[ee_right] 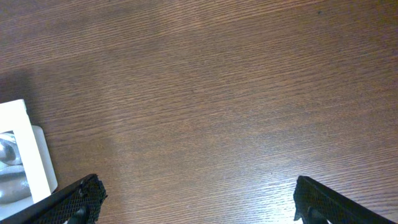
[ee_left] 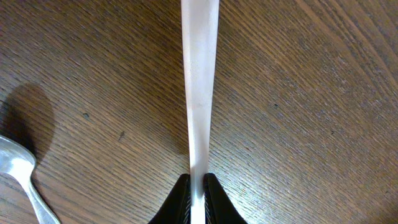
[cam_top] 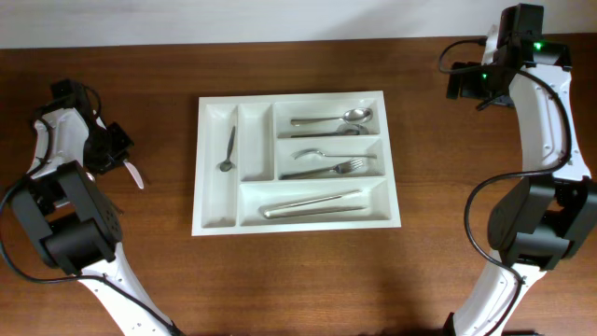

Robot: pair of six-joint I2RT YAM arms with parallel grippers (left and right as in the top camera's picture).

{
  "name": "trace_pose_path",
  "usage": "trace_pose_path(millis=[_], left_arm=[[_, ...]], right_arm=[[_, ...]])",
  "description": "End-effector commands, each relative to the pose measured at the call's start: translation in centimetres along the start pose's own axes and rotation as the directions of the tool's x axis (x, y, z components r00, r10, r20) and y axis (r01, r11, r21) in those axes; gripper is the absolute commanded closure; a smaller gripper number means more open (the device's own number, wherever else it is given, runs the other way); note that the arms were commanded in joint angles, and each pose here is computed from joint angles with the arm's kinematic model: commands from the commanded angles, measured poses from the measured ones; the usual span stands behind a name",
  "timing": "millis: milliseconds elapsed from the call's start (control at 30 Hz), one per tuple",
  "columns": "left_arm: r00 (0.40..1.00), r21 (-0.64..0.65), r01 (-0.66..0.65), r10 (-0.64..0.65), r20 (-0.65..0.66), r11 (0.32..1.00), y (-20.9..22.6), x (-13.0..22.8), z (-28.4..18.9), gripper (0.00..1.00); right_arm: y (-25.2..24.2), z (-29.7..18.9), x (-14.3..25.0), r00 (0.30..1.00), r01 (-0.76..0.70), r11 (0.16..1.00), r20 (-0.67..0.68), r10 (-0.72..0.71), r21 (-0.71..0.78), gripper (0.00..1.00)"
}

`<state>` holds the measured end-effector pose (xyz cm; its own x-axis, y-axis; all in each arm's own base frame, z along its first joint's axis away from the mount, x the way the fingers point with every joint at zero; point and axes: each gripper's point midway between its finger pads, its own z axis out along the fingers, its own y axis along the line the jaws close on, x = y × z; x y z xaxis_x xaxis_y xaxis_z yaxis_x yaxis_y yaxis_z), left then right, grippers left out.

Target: Pack container

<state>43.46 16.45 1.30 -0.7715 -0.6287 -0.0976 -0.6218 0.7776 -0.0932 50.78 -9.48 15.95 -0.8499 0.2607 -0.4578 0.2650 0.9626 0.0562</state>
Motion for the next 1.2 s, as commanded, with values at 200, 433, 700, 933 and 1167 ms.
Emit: trace_pose_path(millis=[200,433,700,933,1167], left_arm=[[1.0,-0.014,-0.009,0.008,-0.031,1.0,0.5,1.1,2.8,0.98],[0.997,-0.026,-0.007,0.005,-0.071,1.0,0.9,2.0,5.0,0.98],[0.997,-0.026,-0.007,0.005,-0.074,1.0,1.0,2.2,5.7,0.98],[0.996,-0.032,-0.008,0.005,-0.093,0.999,1.1,2.7,5.7,0.98],[0.991,-0.035,-0.006,0.001,-0.132,0.999,1.2,3.6,5.6,0.98]], right_arm=[[-0.1,-0.8,-0.3,1.0,-0.01,1.0,0.015,0.01,0.001,0.01],[-0.1,-0.8,-0.3,1.0,-0.01,1.0,0.015,0.01,0.001,0.01],[-0.1,-0.8,-0.3,1.0,-0.01,1.0,0.015,0.01,0.001,0.01],[-0.1,-0.8,-0.3,1.0,-0.01,1.0,0.015,0.01,0.001,0.01],[-0.1,-0.7,-0.2,1.0,-0.01,1.0,0.015,0.01,0.001,0.01]])
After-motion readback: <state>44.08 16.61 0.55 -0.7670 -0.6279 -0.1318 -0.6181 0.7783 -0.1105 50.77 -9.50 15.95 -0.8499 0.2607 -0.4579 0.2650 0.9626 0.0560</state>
